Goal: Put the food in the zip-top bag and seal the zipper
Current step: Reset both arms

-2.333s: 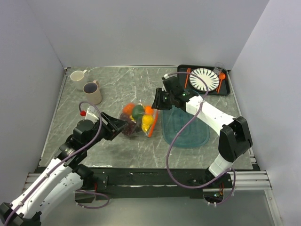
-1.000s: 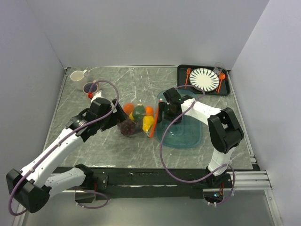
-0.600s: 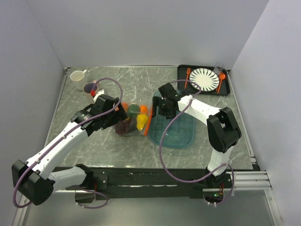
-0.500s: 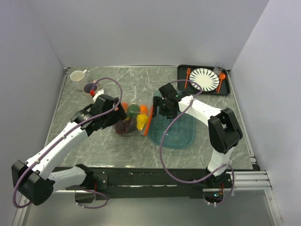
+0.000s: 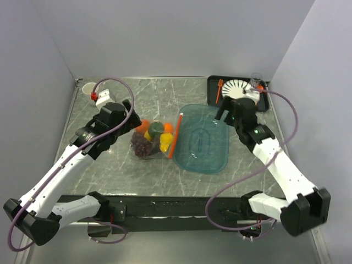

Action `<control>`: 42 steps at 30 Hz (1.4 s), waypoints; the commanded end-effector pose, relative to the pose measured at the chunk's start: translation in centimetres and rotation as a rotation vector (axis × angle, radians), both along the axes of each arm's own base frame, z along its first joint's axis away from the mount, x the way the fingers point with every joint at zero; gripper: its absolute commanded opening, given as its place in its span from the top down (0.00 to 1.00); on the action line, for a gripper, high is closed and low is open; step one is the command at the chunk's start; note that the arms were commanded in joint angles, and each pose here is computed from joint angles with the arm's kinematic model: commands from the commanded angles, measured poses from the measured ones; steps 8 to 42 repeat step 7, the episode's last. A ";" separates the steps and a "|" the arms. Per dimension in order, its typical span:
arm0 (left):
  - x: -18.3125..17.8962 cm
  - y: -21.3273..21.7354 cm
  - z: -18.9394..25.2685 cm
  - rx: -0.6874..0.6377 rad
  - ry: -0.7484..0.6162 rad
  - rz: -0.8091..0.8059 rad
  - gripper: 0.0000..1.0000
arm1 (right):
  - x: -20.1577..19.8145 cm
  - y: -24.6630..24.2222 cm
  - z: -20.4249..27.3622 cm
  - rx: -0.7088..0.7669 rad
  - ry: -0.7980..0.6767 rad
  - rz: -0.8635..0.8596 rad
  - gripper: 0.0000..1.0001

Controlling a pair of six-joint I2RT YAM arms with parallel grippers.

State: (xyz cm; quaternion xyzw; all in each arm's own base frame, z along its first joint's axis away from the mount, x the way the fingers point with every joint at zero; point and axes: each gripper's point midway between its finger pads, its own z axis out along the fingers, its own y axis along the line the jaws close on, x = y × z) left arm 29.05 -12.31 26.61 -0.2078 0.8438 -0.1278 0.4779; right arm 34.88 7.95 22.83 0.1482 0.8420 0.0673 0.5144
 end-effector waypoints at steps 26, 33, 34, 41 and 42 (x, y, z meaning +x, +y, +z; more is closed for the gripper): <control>1.4 2.4 2.0 0.119 -0.068 0.100 0.00 | -2.2 -10.9 -1.4 -0.236 -0.211 -0.427 0.00; 1.4 2.4 2.0 0.119 -0.068 0.100 0.00 | -2.2 -10.9 -1.4 -0.236 -0.211 -0.427 0.00; 1.4 2.4 2.0 0.119 -0.068 0.100 0.00 | -2.2 -10.9 -1.4 -0.236 -0.211 -0.427 0.00; 1.4 2.4 2.0 0.119 -0.068 0.100 0.00 | -2.2 -10.9 -1.4 -0.236 -0.211 -0.427 0.00; 1.4 2.4 2.0 0.119 -0.068 0.100 0.00 | -2.2 -10.9 -1.4 -0.236 -0.211 -0.427 0.00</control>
